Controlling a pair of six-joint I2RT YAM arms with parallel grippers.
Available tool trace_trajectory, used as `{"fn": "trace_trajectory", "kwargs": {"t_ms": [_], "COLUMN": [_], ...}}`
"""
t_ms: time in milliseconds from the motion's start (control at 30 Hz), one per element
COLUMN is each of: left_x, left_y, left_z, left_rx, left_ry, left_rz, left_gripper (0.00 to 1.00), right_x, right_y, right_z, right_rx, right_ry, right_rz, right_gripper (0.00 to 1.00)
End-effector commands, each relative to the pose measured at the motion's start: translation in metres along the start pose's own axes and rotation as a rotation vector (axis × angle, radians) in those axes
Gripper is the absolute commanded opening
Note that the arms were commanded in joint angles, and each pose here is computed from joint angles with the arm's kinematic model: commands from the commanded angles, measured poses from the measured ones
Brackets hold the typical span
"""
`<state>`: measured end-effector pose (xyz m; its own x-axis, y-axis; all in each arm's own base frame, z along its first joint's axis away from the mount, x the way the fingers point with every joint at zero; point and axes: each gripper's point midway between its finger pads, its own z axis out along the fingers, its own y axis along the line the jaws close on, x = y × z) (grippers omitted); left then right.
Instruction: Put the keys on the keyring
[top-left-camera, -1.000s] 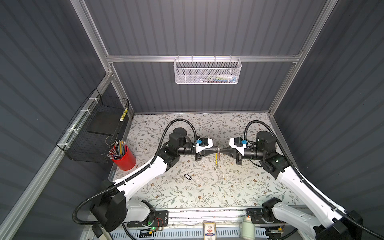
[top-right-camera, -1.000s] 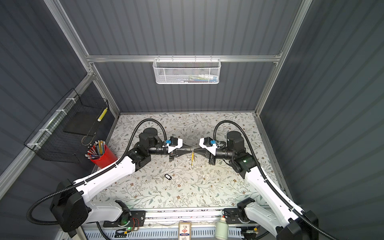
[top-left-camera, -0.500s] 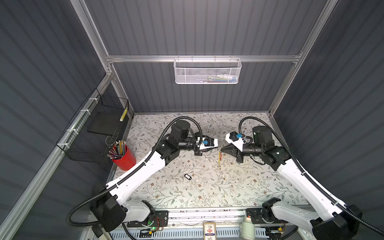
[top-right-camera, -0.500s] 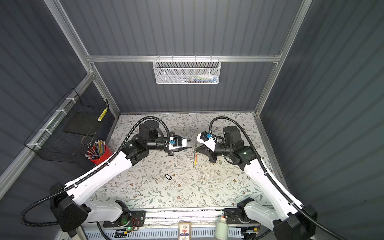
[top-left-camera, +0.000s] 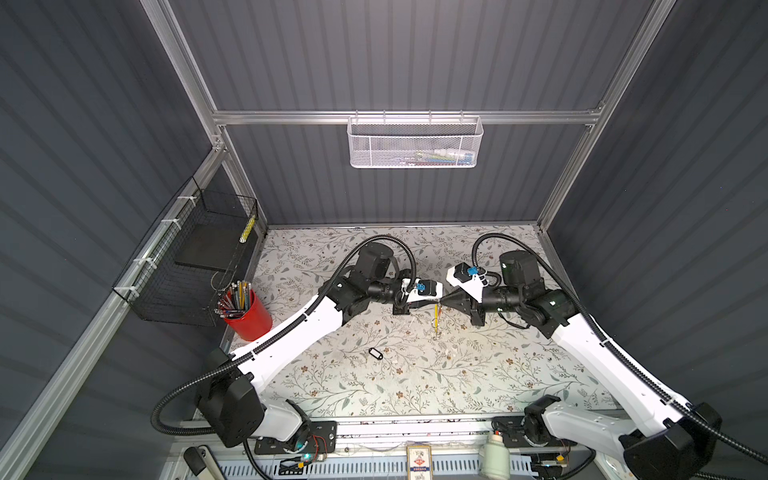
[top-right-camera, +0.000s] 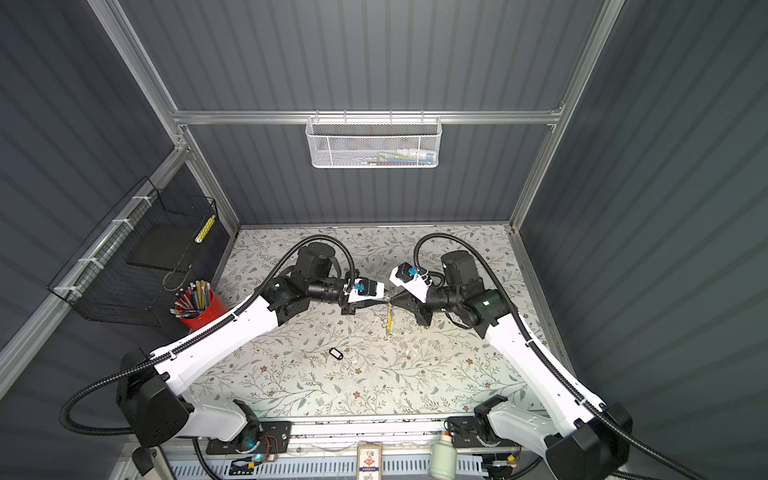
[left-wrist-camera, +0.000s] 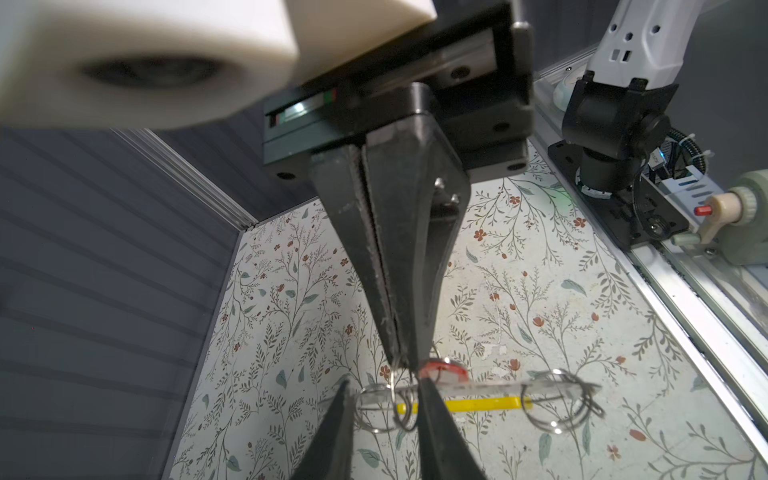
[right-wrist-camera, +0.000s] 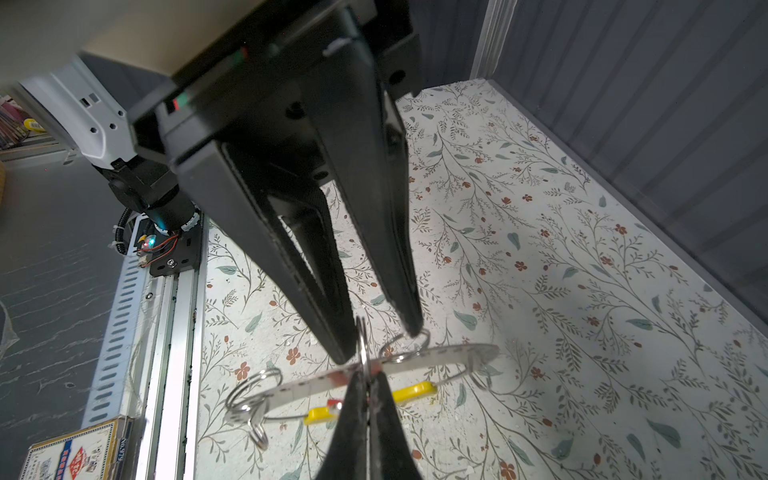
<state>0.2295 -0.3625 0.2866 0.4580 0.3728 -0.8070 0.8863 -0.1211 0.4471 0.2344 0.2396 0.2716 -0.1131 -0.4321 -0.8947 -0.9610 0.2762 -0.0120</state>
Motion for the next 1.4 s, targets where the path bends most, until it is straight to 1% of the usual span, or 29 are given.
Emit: {"fn": "trace_trajectory", "kwargs": {"t_ms": [0, 133, 267, 367, 400, 467, 533, 600, 700, 900, 1033, 1233, 1367], "left_x": [-0.012, -0.012, -0.011, -0.013, -0.013, -0.014, -0.015, -0.015, -0.018, -0.026, -0.023, -0.023, -0.027], "left_y": [0.002, 0.0, -0.002, -0.004, -0.005, -0.005, -0.004, -0.001, 0.003, 0.01, 0.014, 0.029, 0.029], "left_z": [-0.001, 0.001, 0.003, 0.003, 0.003, 0.002, 0.001, 0.0, -0.002, -0.006, -0.01, -0.024, -0.027], "left_rx": [0.013, 0.029, 0.045, 0.052, 0.054, 0.05, 0.034, 0.013, 0.016, -0.016, -0.037, -0.089, -0.087], "left_ry": [-0.022, -0.026, -0.03, -0.04, -0.04, -0.048, -0.059, -0.076, -0.128, -0.229, -0.267, -0.408, -0.45], "left_rz": [0.01, 0.003, -0.003, -0.003, -0.007, -0.013, -0.02, -0.03, -0.065, -0.123, -0.162, -0.237, -0.247], "left_gripper": [0.23, 0.13, 0.0, 0.0, 0.0, 0.0, 0.0, 0.0, 0.0, 0.0, 0.0, 0.0, 0.0], "right_x": [-0.014, -0.015, -0.014, -0.011, -0.011, -0.009, -0.006, -0.002, 0.002, 0.0, -0.005, -0.011, -0.022], "right_y": [0.001, 0.0, -0.001, -0.002, -0.004, -0.006, -0.011, -0.013, -0.016, -0.017, -0.018, -0.019, -0.021], "right_z": [-0.004, -0.004, -0.003, -0.002, -0.002, -0.002, -0.003, -0.007, -0.013, -0.023, -0.027, -0.032, -0.036], "right_rx": [0.007, 0.013, 0.02, 0.029, 0.039, 0.06, 0.095, 0.133, 0.184, 0.25, 0.266, 0.283, 0.297], "right_ry": [-0.02, -0.02, -0.015, -0.015, -0.016, -0.017, -0.011, -0.001, -0.002, -0.092, -0.15, -0.178, -0.213], "right_rz": [-0.027, -0.032, -0.038, -0.045, -0.048, -0.055, -0.066, -0.076, -0.069, -0.082, -0.079, -0.086, -0.106], "right_gripper": [0.0, 0.0, 0.0, 0.0, 0.01, 0.08, 0.17, 0.22, 0.27, 0.3, 0.29, 0.29, 0.29]}}
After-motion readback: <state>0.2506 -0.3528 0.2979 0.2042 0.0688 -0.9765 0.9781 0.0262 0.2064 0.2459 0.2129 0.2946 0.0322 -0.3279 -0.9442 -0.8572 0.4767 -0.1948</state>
